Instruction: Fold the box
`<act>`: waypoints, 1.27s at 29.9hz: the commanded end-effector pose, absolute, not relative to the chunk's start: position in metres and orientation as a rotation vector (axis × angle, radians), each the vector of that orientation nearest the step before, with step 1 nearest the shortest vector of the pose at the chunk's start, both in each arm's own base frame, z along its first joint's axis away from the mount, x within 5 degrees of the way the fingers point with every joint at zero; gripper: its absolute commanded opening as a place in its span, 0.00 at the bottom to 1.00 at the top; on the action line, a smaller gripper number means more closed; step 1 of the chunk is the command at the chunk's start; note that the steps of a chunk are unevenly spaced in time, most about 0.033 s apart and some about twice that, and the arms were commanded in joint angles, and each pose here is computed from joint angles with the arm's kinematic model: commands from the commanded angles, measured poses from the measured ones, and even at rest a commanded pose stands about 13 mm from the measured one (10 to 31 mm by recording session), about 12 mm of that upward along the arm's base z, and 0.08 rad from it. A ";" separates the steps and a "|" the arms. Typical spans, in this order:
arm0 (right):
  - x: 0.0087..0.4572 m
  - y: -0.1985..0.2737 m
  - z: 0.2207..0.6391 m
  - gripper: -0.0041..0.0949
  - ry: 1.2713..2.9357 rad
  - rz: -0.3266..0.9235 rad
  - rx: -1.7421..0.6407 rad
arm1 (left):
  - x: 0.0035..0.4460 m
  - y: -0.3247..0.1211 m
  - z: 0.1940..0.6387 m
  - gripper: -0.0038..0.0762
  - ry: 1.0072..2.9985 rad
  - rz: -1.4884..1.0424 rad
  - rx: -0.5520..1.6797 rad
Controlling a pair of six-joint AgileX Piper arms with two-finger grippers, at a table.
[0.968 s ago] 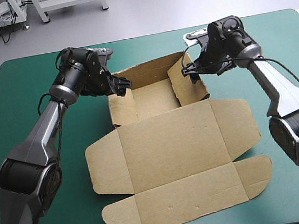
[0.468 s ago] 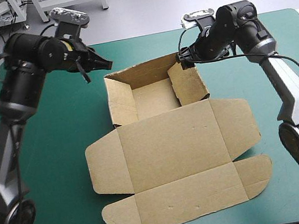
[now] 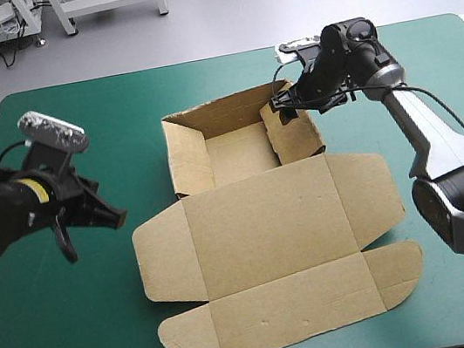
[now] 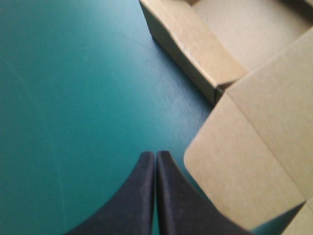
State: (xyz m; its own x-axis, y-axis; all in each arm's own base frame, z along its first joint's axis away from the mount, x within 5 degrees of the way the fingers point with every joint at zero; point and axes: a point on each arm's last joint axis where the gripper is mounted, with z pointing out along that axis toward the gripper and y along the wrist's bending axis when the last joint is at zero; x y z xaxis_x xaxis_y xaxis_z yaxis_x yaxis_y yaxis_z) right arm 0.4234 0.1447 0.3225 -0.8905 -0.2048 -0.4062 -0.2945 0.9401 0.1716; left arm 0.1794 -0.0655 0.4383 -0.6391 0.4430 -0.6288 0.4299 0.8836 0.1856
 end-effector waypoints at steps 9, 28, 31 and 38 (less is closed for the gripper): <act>0.442 0.148 0.289 0.42 2.759 0.319 -0.380 | 0.117 -0.040 0.383 0.04 2.442 -0.036 0.456; 0.462 -0.059 0.324 0.02 2.642 0.231 0.167 | 0.105 -0.033 0.376 0.04 2.400 -0.027 0.447; 0.452 -0.111 0.324 0.02 2.621 0.199 0.284 | 0.105 -0.032 0.376 0.04 2.397 -0.005 0.447; 0.421 -0.199 0.324 0.02 2.571 0.134 0.535 | 0.105 -0.031 0.376 0.04 2.395 0.003 0.447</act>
